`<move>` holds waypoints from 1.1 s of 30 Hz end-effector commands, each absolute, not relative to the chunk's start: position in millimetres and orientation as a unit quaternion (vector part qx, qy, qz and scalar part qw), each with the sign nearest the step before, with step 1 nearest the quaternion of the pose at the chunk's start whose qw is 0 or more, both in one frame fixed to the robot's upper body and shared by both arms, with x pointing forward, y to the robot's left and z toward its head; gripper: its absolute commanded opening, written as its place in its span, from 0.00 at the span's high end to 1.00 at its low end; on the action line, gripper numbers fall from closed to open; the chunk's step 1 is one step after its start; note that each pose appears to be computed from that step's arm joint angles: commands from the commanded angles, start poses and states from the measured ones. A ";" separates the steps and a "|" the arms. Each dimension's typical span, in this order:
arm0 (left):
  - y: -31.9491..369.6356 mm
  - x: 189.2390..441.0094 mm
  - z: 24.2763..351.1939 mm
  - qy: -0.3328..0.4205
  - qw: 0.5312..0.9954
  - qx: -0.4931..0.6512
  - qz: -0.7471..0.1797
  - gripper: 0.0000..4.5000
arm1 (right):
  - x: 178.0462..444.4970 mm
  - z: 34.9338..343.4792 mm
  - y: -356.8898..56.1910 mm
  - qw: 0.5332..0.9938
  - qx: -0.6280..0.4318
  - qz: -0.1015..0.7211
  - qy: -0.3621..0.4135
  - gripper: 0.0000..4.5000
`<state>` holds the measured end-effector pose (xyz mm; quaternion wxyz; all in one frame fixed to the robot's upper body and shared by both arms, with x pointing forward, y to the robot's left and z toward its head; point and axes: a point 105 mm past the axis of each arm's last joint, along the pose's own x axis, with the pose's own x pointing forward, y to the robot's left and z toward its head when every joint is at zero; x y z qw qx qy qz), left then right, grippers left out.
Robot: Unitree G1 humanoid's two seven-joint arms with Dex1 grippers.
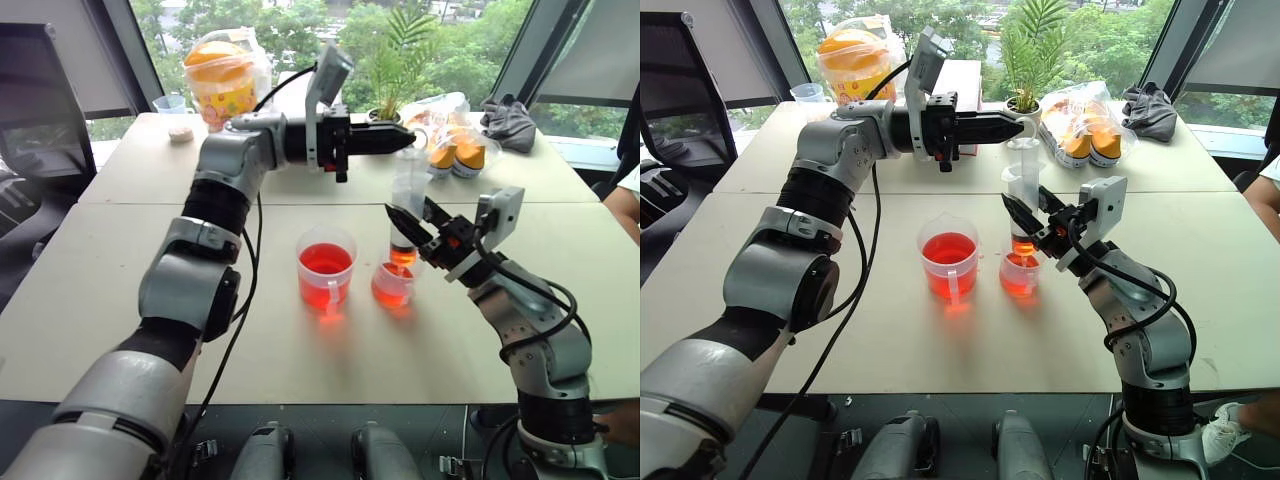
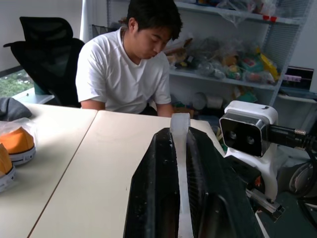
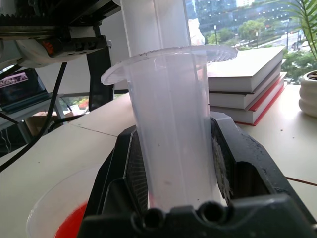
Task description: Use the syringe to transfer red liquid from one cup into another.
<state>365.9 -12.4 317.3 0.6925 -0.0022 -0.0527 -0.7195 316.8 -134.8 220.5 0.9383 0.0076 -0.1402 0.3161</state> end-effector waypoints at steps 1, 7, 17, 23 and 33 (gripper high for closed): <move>-18.4 356.1 334.1 -0.080 0.676 0.019 -0.733 0.99 | 308.2 240.6 -129.6 0.928 -0.012 0.326 -0.179 0.69; -24.3 350.0 316.1 -0.062 0.660 0.036 -0.748 0.99 | 306.5 252.5 -132.7 0.926 -0.023 0.322 -0.194 0.69; -34.5 340.0 287.5 -0.030 0.645 0.035 -0.763 0.99 | 299.5 281.8 -135.9 0.922 -0.035 0.316 -0.223 0.69; -36.9 338.5 275.4 -0.014 0.645 0.032 -0.764 0.99 | 295.9 291.4 -137.3 0.920 -0.036 0.313 -0.232 0.69; -38.6 338.0 259.4 0.008 0.648 0.021 -0.761 0.99 | 290.2 299.4 -140.2 0.920 -0.035 0.309 -0.237 0.69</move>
